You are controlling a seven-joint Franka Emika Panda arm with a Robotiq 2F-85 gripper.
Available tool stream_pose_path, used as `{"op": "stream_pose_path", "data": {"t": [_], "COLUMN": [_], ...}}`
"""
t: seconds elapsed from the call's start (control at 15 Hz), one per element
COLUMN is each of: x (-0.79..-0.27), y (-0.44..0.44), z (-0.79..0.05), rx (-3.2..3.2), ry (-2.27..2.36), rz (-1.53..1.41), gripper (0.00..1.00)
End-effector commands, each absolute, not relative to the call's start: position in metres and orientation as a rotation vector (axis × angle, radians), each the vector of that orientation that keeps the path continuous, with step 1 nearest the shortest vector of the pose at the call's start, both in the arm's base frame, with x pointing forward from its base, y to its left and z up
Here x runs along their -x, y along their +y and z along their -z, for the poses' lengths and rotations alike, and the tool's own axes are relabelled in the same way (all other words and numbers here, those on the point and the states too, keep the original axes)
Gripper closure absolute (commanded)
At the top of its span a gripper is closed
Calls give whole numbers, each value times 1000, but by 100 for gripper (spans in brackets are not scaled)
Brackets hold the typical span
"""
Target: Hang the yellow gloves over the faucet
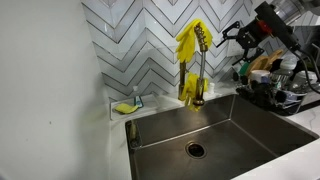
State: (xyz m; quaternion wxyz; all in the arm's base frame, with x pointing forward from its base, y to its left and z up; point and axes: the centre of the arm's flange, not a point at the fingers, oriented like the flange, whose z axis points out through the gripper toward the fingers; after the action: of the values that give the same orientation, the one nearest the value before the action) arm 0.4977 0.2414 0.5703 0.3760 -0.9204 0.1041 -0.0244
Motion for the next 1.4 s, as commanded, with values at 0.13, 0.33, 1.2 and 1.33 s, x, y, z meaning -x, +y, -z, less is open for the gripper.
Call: {"op": "stream_pose_path", "data": {"t": [0.13,0.33,1.2,1.33], "x": [-501,-504,-520,-524], "y": [243,246,269,273], "z": [-552,-536,-479,-474], "rx": [2362,2370,2310,2304], "ry": [326,399,627,642], "rz": [10,-61,-374,-398], "gripper": [0,0,0,0]}}
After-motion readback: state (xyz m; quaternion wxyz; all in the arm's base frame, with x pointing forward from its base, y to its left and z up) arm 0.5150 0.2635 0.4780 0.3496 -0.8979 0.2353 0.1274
